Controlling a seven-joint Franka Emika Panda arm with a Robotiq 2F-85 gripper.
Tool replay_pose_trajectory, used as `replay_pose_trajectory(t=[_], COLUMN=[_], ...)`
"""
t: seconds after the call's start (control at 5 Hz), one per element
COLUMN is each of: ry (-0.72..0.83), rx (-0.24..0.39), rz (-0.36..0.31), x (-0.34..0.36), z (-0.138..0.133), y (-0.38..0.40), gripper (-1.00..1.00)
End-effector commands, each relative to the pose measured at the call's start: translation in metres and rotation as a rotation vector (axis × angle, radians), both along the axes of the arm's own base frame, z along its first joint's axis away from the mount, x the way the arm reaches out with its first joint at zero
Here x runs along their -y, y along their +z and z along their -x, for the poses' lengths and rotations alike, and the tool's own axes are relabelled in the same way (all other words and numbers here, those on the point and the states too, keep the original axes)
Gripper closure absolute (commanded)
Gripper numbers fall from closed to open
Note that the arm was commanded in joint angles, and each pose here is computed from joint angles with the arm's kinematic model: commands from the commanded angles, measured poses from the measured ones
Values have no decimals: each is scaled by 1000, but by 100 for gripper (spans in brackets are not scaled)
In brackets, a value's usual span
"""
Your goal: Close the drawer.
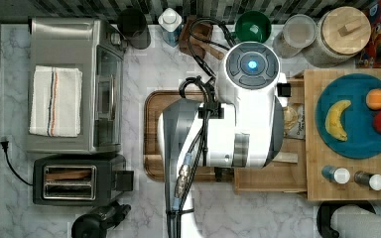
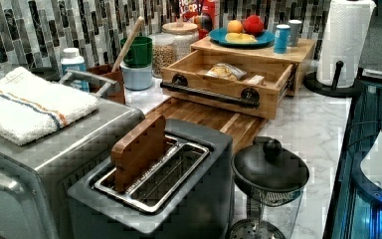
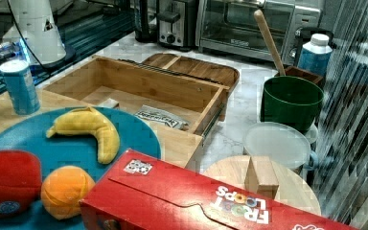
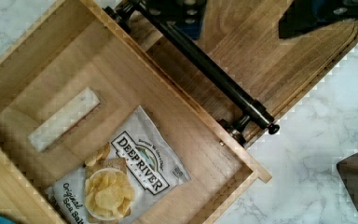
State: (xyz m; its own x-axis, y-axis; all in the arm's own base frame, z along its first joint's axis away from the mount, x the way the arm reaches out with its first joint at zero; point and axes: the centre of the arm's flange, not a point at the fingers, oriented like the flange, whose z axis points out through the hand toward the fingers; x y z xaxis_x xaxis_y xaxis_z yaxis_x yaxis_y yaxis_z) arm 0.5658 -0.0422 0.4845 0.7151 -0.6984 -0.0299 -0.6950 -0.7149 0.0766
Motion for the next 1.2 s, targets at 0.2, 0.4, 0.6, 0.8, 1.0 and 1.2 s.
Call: replay_pose_trajectory(t=[0.2,0.4,0.6,0.8,1.0,1.2], ry=[9,9,166,289,439,556], rx=[1,1,0,-42,-65,-70], rz=[1,1,-70,-98,-128,-106], x=[0,0,-25,-64,-97,-123], z=[0,0,3,1,3,8], y=[0,0,-5,-4,-19,-32], gripper=[100,100,-100,-100,-100,-100])
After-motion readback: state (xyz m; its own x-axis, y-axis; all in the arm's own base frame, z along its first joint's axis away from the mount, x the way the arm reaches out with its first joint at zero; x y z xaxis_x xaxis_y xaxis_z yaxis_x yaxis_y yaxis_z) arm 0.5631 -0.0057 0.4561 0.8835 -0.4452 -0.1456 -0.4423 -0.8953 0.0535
